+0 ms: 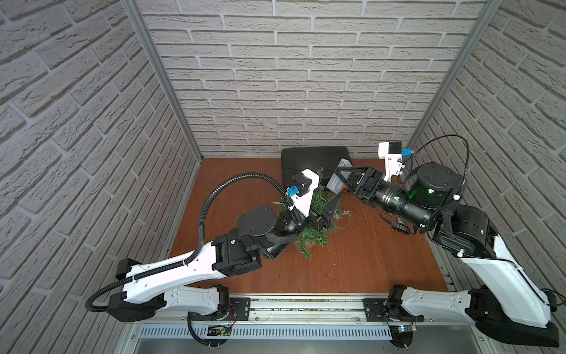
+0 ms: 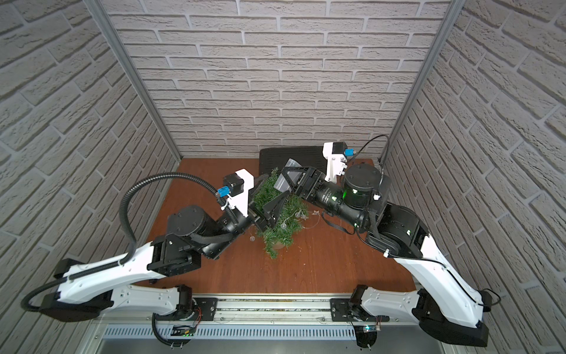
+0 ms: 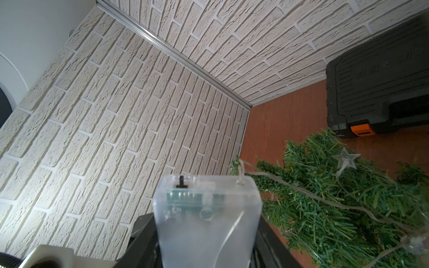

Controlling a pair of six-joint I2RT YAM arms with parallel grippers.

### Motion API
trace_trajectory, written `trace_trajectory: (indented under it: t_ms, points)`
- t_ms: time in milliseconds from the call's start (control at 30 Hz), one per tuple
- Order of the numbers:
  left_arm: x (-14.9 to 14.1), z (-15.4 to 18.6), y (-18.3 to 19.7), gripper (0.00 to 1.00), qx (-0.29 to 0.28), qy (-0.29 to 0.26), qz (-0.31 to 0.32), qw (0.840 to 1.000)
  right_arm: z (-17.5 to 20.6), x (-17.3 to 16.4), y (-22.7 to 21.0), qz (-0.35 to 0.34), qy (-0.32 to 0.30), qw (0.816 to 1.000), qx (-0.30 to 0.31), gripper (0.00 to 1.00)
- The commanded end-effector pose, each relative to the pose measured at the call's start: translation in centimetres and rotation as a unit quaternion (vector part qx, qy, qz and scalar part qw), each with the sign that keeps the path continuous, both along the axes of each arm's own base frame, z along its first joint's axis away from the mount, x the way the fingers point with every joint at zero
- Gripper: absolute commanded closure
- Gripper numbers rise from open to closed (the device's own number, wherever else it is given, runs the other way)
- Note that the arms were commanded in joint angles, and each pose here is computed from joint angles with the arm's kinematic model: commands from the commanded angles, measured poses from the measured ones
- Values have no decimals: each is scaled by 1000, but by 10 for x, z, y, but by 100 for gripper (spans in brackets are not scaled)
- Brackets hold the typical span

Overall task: Wrap string light around the christmas tree
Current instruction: Wrap the light string around the Christmas tree.

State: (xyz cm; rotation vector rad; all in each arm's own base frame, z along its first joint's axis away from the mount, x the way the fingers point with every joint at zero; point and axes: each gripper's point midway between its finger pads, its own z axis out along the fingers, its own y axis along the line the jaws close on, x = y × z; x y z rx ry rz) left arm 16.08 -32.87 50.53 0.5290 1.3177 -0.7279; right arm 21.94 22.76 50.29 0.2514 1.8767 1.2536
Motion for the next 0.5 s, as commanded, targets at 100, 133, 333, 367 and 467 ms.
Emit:
trace_trajectory:
  t_ms: [100,133,333,367,467]
  points:
    - [-3,23,6,44,-48,-4,-3,999,23,-3,9,2,-20,999,48,60]
    - [-3,23,6,47,-49,-3,-3,999,23,-4,11,5,-17,999,50,60]
    - [-5,27,8,59,-57,-4,-8,998,20,-10,19,12,-11,998,56,60]
    - [-6,27,8,60,-57,-3,-9,998,21,-11,20,13,-12,998,59,60]
    - [-8,28,9,65,-60,-2,-13,998,19,-12,21,12,-9,998,57,60]
